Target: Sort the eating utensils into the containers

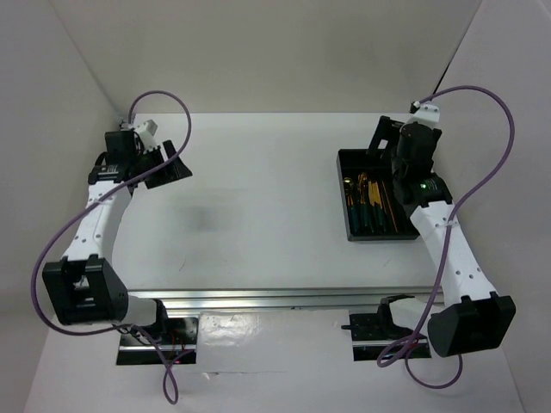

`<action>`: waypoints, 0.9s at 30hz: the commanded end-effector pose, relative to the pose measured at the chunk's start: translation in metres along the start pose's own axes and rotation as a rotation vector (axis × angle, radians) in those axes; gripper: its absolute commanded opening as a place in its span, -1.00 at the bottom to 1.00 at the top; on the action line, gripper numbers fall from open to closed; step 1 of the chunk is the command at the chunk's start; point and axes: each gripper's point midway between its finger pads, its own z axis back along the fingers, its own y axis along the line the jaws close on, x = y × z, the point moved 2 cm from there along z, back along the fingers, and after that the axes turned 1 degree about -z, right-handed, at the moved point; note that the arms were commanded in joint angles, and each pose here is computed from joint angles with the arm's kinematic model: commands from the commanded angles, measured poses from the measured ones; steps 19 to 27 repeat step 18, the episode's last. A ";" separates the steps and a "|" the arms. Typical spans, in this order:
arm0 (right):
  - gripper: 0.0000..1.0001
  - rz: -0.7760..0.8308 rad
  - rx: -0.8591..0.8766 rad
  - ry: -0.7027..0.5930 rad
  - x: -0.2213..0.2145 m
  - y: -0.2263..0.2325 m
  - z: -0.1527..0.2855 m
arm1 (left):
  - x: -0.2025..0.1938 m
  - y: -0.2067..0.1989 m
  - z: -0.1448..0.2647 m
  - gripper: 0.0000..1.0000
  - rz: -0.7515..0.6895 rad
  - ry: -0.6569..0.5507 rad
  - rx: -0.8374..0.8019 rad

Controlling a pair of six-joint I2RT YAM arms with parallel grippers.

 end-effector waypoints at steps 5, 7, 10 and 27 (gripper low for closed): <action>1.00 -0.155 0.238 -0.034 0.018 0.038 0.019 | 0.024 -0.072 0.071 0.65 -0.306 -0.289 -0.248; 1.00 -0.165 0.290 -0.037 0.019 0.042 0.029 | 0.019 -0.085 0.095 0.68 -0.366 -0.366 -0.268; 1.00 -0.177 0.305 -0.048 0.016 0.039 0.042 | 0.008 -0.097 0.120 0.70 -0.421 -0.441 -0.283; 1.00 -0.198 0.400 -0.069 0.006 0.039 0.075 | -0.011 -0.102 0.140 0.80 -0.422 -0.490 -0.301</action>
